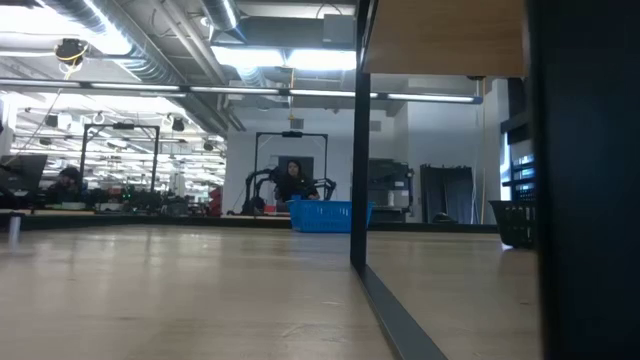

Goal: Stack baskets on shelf by color
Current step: Stack the red bin on top of the red bins on the shelf

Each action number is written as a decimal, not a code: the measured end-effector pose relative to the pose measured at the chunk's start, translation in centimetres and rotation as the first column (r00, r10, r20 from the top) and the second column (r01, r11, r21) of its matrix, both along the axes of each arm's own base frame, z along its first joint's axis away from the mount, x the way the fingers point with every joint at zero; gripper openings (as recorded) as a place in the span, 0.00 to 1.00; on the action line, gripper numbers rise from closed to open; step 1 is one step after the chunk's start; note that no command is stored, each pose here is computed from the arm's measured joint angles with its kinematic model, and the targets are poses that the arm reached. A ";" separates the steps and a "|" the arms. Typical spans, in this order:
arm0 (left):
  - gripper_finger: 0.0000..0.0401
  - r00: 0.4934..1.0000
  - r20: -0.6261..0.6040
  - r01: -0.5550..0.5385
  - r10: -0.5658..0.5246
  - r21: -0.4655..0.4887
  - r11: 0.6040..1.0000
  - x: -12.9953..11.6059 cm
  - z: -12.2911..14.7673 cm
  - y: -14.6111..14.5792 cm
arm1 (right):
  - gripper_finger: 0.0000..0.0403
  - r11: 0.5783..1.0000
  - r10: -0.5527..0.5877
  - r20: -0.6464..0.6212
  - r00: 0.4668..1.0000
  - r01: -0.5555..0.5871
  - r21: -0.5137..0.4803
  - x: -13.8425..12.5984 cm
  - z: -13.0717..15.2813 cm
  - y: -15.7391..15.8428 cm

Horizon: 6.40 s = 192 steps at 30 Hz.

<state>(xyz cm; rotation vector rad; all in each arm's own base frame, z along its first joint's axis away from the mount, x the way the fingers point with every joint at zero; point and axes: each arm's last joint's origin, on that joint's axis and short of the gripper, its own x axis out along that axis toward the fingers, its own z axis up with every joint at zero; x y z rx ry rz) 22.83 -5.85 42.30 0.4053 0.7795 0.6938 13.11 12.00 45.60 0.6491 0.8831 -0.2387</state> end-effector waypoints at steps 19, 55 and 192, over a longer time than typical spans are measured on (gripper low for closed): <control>0.11 0.998 0.021 0.070 -0.067 -0.220 0.973 1.8 0.1 2.0 | 0.00 0.990 0.140 -0.068 0.988 -0.139 0.023 0.6 -6.5 2.4; 0.10 0.880 0.306 0.466 -0.362 -0.417 0.780 1.5 3.3 2.4 | 0.18 0.987 0.158 -0.154 0.975 -0.159 0.008 1.0 -9.8 3.1; 0.10 0.882 0.302 0.464 -0.363 -0.418 0.781 1.5 3.2 2.4 | 0.19 0.975 0.196 -0.144 0.970 -0.209 -0.079 0.7 -7.4 7.8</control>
